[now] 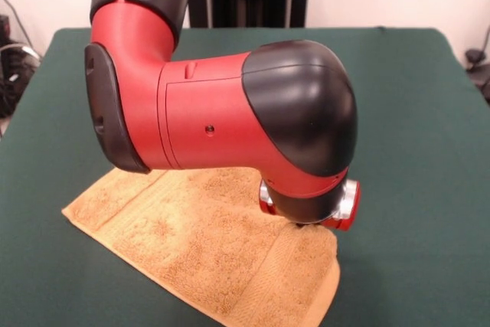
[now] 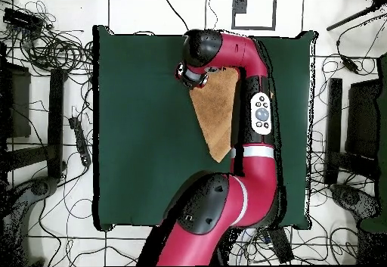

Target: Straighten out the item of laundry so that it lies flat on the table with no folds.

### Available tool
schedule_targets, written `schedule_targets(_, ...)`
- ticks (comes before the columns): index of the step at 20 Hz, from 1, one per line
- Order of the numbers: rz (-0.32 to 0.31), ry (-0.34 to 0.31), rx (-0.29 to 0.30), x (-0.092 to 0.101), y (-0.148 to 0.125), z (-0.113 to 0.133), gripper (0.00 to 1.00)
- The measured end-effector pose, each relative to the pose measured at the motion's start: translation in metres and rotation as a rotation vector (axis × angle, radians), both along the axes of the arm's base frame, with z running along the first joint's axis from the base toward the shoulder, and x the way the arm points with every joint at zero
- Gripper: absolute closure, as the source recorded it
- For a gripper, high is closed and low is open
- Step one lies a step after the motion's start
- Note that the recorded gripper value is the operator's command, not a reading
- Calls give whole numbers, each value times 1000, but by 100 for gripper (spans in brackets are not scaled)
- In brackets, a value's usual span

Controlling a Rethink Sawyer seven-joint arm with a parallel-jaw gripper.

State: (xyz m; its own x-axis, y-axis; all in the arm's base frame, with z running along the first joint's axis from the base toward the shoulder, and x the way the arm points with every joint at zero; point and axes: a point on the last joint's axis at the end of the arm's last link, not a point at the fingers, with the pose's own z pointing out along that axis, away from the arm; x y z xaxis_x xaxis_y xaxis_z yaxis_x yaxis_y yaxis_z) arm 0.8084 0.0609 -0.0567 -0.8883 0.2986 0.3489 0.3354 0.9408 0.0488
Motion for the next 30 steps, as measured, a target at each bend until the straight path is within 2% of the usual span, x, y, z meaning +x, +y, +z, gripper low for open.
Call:
schedule_targets(19, 44, -63, -13, -5, 6, 5, 100)
schedule_targets(30, 50, -72, -11, -6, 8, 5, 100)
